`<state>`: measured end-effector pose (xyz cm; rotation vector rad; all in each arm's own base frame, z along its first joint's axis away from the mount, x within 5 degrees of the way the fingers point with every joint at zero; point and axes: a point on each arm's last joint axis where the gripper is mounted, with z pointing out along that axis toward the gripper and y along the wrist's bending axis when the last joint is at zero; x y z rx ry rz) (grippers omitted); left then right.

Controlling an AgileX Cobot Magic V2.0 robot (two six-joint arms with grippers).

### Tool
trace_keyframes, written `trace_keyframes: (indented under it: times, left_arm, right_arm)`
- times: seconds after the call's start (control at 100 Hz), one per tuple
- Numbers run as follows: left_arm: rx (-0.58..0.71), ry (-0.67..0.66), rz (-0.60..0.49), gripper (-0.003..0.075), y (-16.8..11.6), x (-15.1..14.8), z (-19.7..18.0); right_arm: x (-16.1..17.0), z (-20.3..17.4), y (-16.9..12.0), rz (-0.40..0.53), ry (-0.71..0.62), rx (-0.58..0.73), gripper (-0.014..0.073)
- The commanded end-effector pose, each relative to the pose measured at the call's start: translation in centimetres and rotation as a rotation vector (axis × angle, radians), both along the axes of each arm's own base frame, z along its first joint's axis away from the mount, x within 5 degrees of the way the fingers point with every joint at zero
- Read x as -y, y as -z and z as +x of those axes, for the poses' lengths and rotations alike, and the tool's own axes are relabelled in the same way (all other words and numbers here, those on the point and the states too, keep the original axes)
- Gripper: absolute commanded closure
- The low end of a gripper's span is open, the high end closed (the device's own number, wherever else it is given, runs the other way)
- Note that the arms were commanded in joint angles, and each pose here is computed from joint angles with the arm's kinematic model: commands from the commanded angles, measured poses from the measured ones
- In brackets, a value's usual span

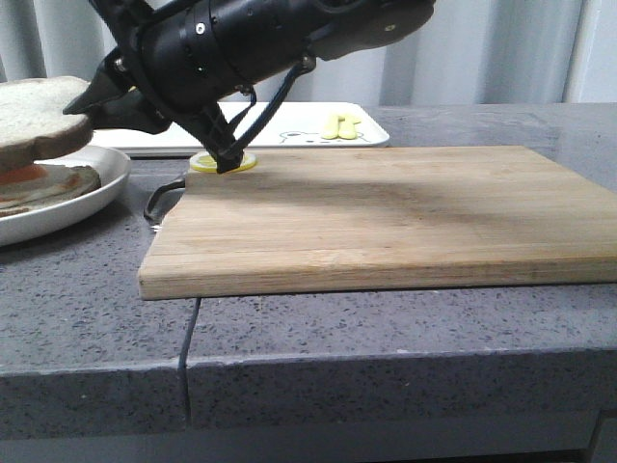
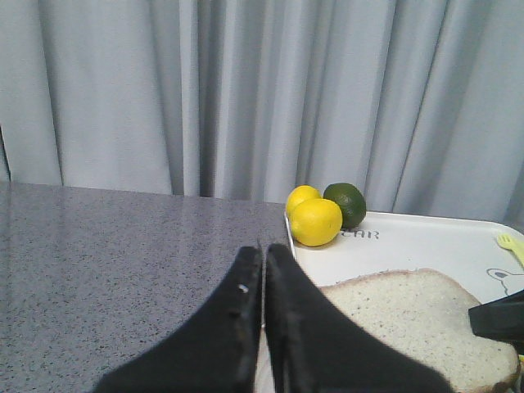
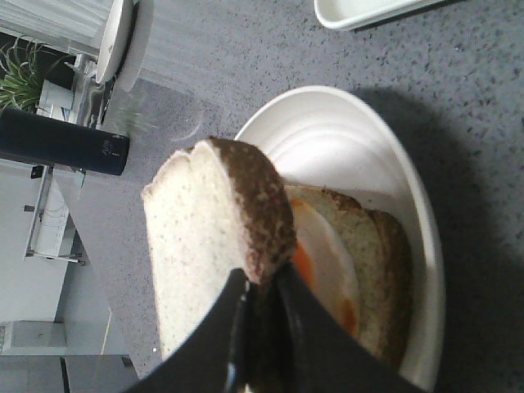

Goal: Place bread and move sandwich to tray

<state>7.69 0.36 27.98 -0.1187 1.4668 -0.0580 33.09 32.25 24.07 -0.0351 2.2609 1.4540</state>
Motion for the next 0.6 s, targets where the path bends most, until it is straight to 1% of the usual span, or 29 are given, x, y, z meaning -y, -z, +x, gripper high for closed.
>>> trace_keyframes:
  times: [0.0,0.07,0.12,0.31,0.4,0.43,0.48,0.53,0.59]
  left_arm:
    - [0.099,-0.016,-0.014,0.0740,-1.8,-0.2,0.0]
    - [0.099,-0.016,-0.014,0.0740,-1.8,-0.2,0.0]
    - [0.099,-0.016,-0.014,0.0740,-1.8,-0.2,0.0]
    - [0.101,-0.015,-0.014,0.0740,-2.0,-0.2,0.0]
    - [0.097,-0.009,-0.014,0.0740,-2.7,-0.1,-0.1]
    - [0.082,-0.003,-0.014,0.0740,-3.0,0.0,-0.1]
    - [0.054,0.006,-0.014,0.0740,-3.6,0.0,0.0]
    - [0.019,0.015,-0.013,0.0740,-4.3,0.1,0.3]
    - [-0.032,0.023,0.000,0.0740,-5.2,0.2,1.0]
  right_arm:
    - [0.1,-0.3,-3.6,0.085,-0.013,0.059,0.0446]
    - [0.1,-0.2,-3.5,0.077,-0.015,0.062,0.0321]
    - [0.2,-0.1,-3.4,0.065,-0.014,0.071,0.0271]
    - [0.9,0.5,-3.2,0.022,-0.005,0.104,0.0267]
    - [1.7,0.8,-3.6,-0.008,-0.022,0.161,0.0267]
    - [2.1,0.9,-4.0,-0.024,-0.028,0.194,0.0273]
    - [2.5,0.9,-4.6,-0.046,-0.044,0.248,0.0314]
    - [3.0,0.7,-5.4,-0.065,-0.055,0.299,0.0386]
    - [3.4,0.4,-6.5,-0.091,-0.071,0.359,0.0504]
